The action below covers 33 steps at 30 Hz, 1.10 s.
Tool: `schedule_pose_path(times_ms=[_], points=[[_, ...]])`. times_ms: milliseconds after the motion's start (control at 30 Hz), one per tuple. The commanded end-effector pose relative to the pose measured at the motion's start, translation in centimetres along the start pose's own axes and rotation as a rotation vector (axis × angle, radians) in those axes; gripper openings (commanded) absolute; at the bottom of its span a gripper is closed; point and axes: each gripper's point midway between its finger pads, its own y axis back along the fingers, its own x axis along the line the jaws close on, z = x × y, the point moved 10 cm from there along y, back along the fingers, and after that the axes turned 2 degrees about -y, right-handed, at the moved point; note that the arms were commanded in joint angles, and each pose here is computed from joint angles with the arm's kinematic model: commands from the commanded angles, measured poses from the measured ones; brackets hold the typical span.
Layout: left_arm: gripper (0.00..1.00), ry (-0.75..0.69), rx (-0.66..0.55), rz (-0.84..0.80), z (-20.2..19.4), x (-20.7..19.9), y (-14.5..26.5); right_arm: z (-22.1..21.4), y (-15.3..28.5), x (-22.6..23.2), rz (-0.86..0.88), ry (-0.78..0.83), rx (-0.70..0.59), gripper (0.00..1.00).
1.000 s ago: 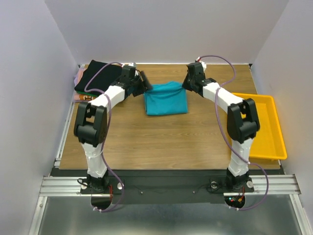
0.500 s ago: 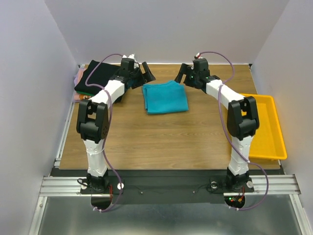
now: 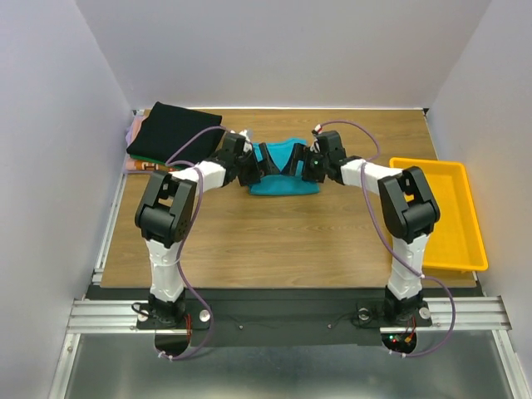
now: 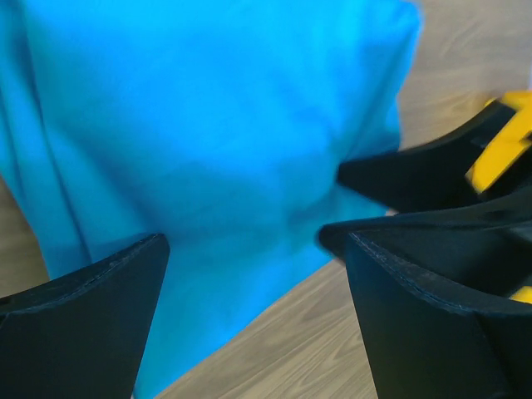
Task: Fold and stack the t-shirts
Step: Fold the tshirt
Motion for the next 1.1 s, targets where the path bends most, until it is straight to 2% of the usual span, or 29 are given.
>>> schedule_pose_path(times_ms=[0, 233, 333, 400, 433, 533, 567, 700, 800, 900, 967, 1067], points=[[0.99, -0.003, 0.021, -0.11, -1.7, -0.1, 0.3, -2.0, -0.1, 0.2, 0.051, 0.036, 0.016, 1.0], [0.99, 0.034, 0.083, 0.002, -7.3, 2.5, 1.7, -6.8, 2.5, -1.1, -0.023, 0.048, 0.058, 1.0], [0.99, 0.045, 0.074, 0.054, -10.4, 2.8, 4.3, -9.9, 4.1, -1.4, -0.067, 0.062, 0.081, 1.0], [0.99, 0.062, 0.113, 0.11, -13.7, 4.0, 5.7, -11.4, 5.6, -0.4, -0.067, 0.066, 0.066, 1.0], [0.98, 0.07, 0.132, 0.111, -15.6, 3.8, 7.0, -13.7, 6.3, -1.0, -0.098, 0.074, 0.099, 1.0], [0.98, 0.074, 0.107, 0.095, -17.1, 2.8, 9.4, -15.4, 9.2, -0.1, -0.068, 0.068, 0.065, 1.0], [0.99, 0.074, 0.099, 0.122, -17.8, 3.1, 10.1, -17.0, 10.0, -0.4, -0.07, 0.05, 0.09, 1.0], [0.98, 0.047, 0.021, 0.13, -17.1, 1.3, 13.0, -16.8, 13.6, 1.1, 0.041, 0.053, 0.017, 1.0], [0.99, 0.033, -0.074, 0.141, -16.0, 0.2, 15.2, -15.4, 16.7, 2.8, 0.125, 0.066, -0.097, 1.0], [0.99, 0.004, -0.182, 0.18, -14.7, 0.2, 16.3, -14.5, 19.2, 3.4, 0.13, 0.017, -0.214, 1.0], [0.99, -0.02, -0.174, 0.233, -14.2, 0.2, 16.3, -13.8, 20.3, 3.3, 0.087, -0.028, -0.309, 1.0], [0.98, -0.074, -0.136, 0.282, -13.3, 0.0, 15.4, -13.6, 20.9, 2.8, 0.019, -0.065, -0.357, 1.0]])
